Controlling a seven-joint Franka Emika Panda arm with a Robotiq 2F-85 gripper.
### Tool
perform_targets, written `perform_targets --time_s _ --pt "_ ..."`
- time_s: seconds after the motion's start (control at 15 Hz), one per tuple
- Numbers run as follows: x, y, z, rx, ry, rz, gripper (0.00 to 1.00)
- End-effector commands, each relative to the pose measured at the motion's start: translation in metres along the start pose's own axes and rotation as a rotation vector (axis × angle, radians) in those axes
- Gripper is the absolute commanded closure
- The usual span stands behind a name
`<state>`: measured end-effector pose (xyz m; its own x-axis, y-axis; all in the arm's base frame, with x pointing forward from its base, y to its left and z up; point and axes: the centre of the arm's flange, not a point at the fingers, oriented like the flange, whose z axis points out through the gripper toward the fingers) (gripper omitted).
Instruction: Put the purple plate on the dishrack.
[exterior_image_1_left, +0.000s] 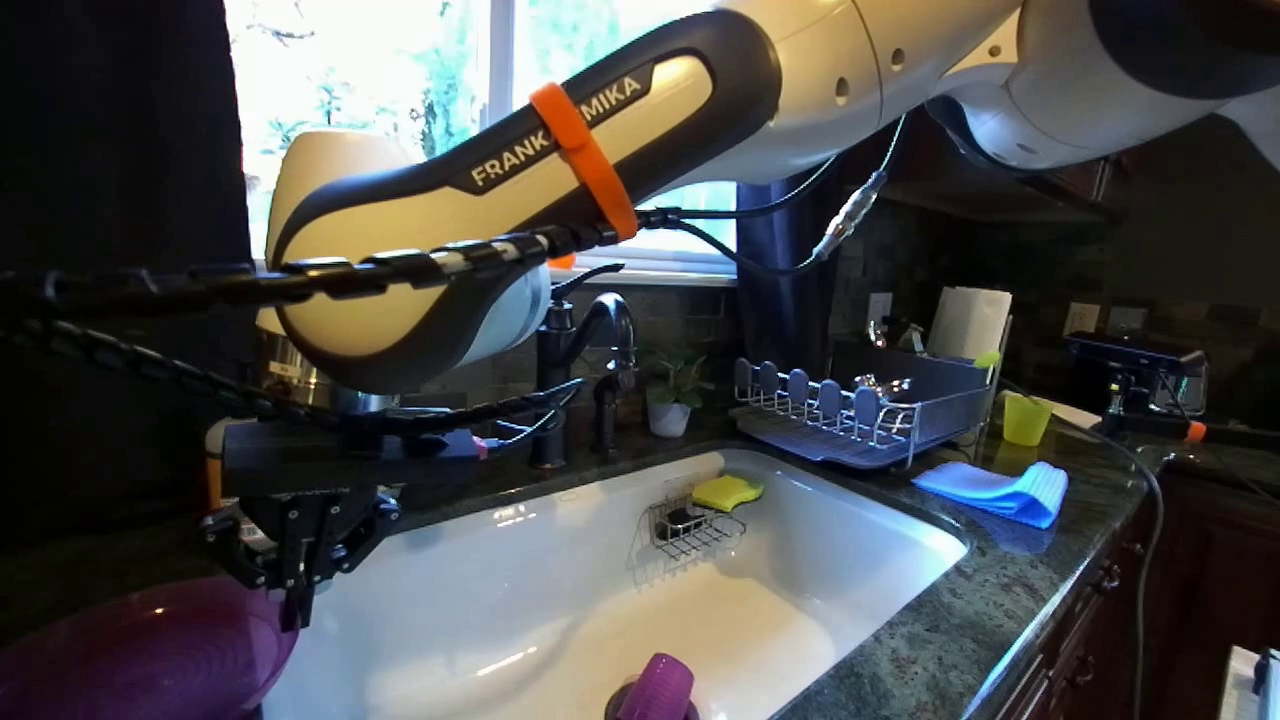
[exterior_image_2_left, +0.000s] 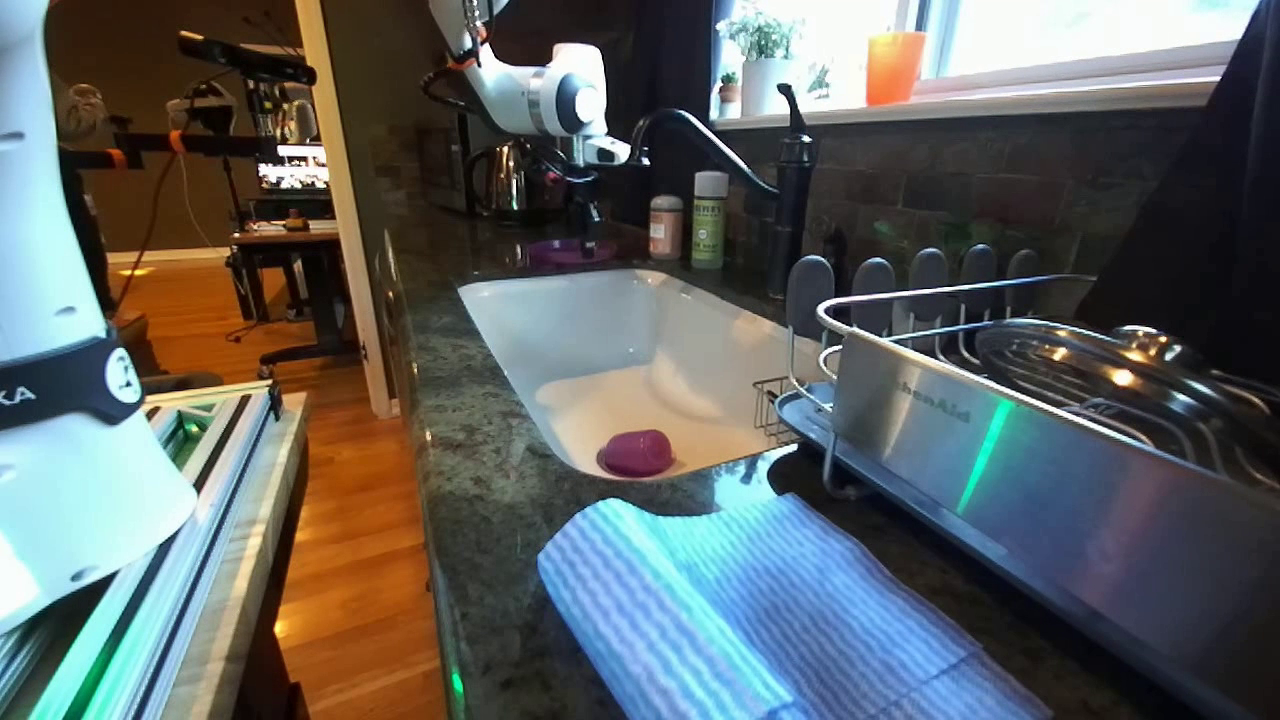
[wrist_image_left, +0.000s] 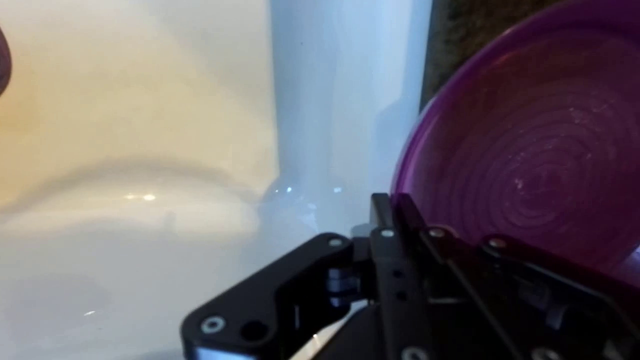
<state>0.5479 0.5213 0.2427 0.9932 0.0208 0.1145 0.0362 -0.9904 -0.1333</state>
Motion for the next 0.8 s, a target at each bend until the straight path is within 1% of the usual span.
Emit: perform_targets --time_s 0.0,0.07,0.2,0.33,0.53,0.6,0.73 --pt "-0.004 -0.01 -0.007 0.048 0.035 -0.049 0.99" --pt "-0.006 -0.012 -0.017 0.064 0.052 -0.074 0.99" --pt "-0.014 -0.015 -0.051 0.09 0.082 -0.154 0.99" --pt "-0.022 -0.013 -0.082 0.074 0.083 -0.202 0.99" --pt "-0.026 -0.007 -0.12 0.067 0.103 -0.22 0.99" --pt "-0.029 -0.005 -0.133 0.044 0.082 -0.235 0.99" --pt "-0.038 0.002 -0.16 -0.033 0.039 -0.245 0.99"
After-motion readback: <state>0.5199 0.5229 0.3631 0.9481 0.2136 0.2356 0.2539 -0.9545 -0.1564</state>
